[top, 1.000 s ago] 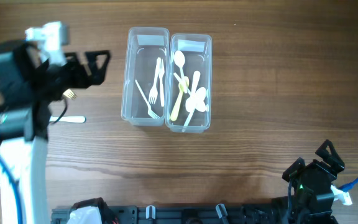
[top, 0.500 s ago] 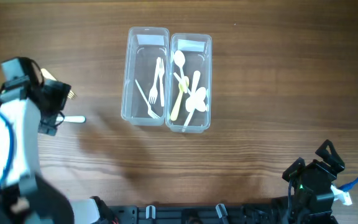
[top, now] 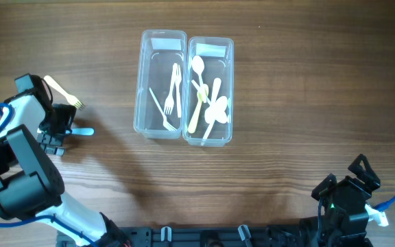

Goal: Pack container

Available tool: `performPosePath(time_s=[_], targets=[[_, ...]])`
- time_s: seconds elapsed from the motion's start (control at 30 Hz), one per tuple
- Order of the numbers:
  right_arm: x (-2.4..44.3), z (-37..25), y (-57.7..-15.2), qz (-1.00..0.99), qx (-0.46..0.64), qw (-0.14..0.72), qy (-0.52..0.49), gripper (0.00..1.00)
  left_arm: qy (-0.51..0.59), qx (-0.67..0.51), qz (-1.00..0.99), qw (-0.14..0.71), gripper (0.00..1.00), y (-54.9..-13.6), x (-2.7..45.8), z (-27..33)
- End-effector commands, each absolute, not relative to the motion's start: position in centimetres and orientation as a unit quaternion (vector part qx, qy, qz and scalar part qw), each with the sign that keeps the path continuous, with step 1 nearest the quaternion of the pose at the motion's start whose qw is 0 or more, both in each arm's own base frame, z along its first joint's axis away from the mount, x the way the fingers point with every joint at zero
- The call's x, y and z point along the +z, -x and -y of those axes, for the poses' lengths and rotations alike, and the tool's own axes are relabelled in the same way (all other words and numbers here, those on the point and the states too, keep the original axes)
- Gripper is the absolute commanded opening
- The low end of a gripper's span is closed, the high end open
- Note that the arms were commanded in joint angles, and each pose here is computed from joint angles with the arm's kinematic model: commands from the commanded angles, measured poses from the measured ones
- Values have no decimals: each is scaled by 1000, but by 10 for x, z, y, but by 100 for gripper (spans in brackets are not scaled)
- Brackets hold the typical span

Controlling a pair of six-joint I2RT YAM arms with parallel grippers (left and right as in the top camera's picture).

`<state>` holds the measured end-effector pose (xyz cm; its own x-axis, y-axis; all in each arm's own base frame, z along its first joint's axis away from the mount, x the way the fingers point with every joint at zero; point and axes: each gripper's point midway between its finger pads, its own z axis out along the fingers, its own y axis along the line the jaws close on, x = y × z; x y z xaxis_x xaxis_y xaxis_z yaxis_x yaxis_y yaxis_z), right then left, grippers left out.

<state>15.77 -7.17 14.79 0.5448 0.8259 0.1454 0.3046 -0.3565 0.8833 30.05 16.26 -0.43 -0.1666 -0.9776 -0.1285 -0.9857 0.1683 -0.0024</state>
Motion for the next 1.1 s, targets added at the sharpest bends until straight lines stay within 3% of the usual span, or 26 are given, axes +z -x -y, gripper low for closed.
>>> performPosePath(time_s=[0.0, 0.2, 0.5, 0.63, 0.73, 0.83, 0.9, 1.0, 1.07], targets=[[151, 74, -156, -359, 304, 437, -766, 100, 640, 23, -768, 31, 100, -291, -28, -140], [151, 74, -156, -359, 305, 437, -766, 100, 636, -36, -771, 19, 98, -283, -57, -101], [151, 74, -156, -359, 304, 437, -766, 100, 637, -174, -750, -20, 96, -306, -48, -54], [151, 74, -156, -359, 305, 437, -766, 100, 643, -176, -745, -25, 91, -304, -48, -53], [151, 74, -156, -359, 304, 437, -766, 100, 648, -146, -747, -25, 99, -297, -51, -60], [151, 74, -156, -359, 304, 437, -766, 100, 655, -89, -750, -24, 100, -282, -56, -74], [151, 74, -156, -359, 304, 437, -766, 100, 657, -50, -752, -24, 95, -271, -58, -83], [151, 74, -156, -359, 305, 437, -766, 100, 658, -30, -752, -28, 79, -264, -58, -87], [151, 74, -156, -359, 304, 437, -766, 100, 659, -29, -751, -31, 81, -262, -58, -87]])
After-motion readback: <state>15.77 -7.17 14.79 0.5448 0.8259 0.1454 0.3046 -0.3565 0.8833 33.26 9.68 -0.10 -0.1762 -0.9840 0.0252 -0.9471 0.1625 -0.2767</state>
